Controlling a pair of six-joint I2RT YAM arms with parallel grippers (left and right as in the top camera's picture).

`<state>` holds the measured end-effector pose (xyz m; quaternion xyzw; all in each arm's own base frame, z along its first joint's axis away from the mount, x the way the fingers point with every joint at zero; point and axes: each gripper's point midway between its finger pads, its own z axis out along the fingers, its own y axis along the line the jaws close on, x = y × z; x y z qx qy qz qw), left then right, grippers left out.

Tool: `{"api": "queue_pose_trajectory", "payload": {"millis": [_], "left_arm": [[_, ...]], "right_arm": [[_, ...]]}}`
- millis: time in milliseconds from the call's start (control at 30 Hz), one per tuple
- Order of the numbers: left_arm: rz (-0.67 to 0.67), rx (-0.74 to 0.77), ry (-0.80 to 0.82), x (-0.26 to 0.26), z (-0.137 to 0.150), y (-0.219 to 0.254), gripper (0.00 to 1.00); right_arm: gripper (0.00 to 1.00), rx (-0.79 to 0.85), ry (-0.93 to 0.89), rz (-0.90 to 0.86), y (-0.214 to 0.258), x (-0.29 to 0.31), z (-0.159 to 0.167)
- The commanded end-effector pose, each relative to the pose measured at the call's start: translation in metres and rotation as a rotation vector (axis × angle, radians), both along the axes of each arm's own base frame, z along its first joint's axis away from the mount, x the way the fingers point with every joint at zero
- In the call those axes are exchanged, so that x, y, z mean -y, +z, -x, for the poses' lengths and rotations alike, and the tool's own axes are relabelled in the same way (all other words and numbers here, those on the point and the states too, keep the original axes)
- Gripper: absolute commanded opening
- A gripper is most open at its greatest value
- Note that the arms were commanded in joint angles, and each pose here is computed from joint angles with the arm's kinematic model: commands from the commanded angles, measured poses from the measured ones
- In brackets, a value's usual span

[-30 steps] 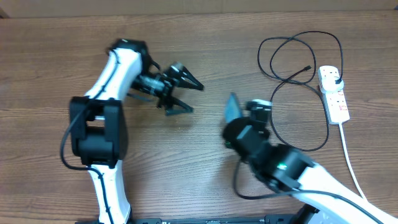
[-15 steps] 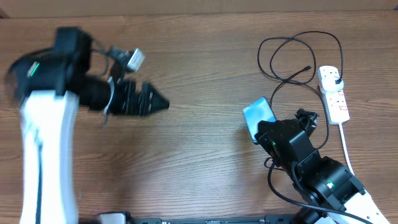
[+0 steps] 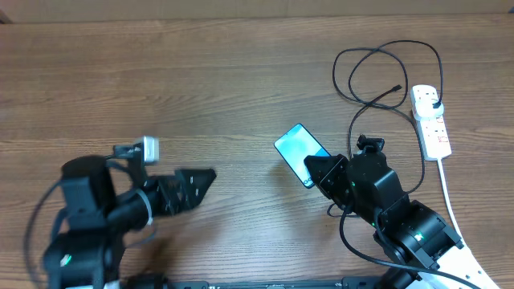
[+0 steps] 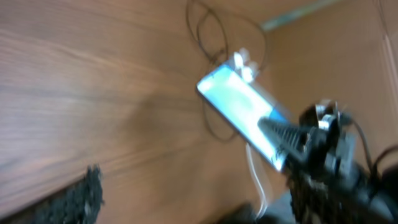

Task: Plug charger to phone and switch on socket

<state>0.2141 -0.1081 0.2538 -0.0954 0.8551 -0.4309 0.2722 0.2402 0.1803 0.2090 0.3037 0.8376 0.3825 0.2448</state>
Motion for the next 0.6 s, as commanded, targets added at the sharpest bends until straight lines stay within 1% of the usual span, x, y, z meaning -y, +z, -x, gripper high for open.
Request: {"api": "queue_pose_trajectory", "payload": {"millis": [0, 67, 100, 233, 267, 300, 400, 567], "left_arm": [[0.405, -0.389, 0.019, 0.025, 0.002, -0.022, 1.00], [0.502, -0.518, 0.039, 0.029, -0.007, -0.037, 1.00], [0.547, -0.634, 0.092, 0.029, -0.014, -0.049, 0.99], [0.622, -0.824, 0.185, 0.028, -0.026, -0.064, 0.97], [0.637, -0.854, 0.205, 0.027, -0.029, -0.067, 0.94], [0.653, -0.871, 0.227, 0.026, -0.038, -0.070, 0.92], [0.667, -0.873, 0.225, 0.028, -0.047, -0.070, 0.89], [0.617, -0.899, 0.276, 0.047, -0.051, -0.079, 0.88]], "right_arm": [[0.04, 0.011, -0.044, -0.100, 0.016, -0.005, -0.007], [0.04, -0.005, -0.082, -0.164, 0.019, -0.011, -0.014], [0.04, -0.042, -0.112, -0.199, 0.016, -0.015, -0.018], [0.04, -0.166, -0.085, -0.247, -0.005, -0.035, -0.019], [0.04, -0.196, -0.069, -0.263, -0.008, -0.041, -0.017], [0.04, -0.267, -0.025, -0.311, -0.014, -0.056, -0.014], [0.04, -0.326, 0.041, -0.376, -0.017, -0.077, -0.014], [0.04, -0.395, 0.151, -0.445, -0.019, -0.101, -0.008]]}}
